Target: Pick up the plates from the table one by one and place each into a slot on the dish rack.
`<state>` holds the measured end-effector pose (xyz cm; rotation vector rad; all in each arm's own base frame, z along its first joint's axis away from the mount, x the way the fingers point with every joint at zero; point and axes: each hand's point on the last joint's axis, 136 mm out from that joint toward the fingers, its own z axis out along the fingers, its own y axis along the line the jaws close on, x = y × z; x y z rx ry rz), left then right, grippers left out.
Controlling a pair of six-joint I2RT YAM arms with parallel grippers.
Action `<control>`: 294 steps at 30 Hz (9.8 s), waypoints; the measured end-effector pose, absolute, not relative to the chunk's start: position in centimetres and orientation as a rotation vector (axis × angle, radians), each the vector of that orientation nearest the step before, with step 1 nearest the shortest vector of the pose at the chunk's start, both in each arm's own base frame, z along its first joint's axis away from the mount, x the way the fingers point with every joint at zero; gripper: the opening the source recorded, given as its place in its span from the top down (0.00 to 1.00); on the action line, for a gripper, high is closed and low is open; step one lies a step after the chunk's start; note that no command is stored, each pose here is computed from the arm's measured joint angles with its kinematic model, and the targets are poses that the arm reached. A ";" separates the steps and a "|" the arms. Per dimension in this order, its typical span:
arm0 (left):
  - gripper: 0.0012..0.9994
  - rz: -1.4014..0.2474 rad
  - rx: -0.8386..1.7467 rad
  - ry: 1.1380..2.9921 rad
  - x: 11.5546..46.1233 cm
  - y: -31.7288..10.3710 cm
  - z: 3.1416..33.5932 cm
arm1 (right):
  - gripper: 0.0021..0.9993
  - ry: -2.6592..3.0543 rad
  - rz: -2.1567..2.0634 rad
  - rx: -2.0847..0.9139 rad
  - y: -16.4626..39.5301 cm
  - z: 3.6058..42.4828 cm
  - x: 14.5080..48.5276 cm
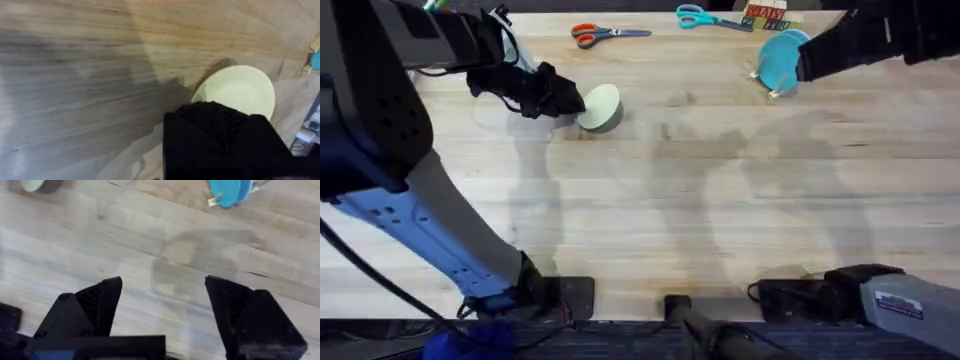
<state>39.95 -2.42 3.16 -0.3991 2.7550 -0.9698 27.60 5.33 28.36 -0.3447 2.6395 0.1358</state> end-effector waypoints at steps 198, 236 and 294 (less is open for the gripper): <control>0.01 -0.299 0.037 2.615 25.7 -0.3 22.2 | 0.97 2.136 -0.155 -0.775 1.8 34.2 36.1; 0.01 -0.299 0.037 2.615 25.7 -0.3 22.2 | 0.97 2.299 -0.038 -0.571 -6.1 26.1 43.6; 0.01 -0.299 0.037 2.616 25.7 -0.3 22.2 | 0.97 2.371 0.016 -0.537 -7.0 20.3 47.2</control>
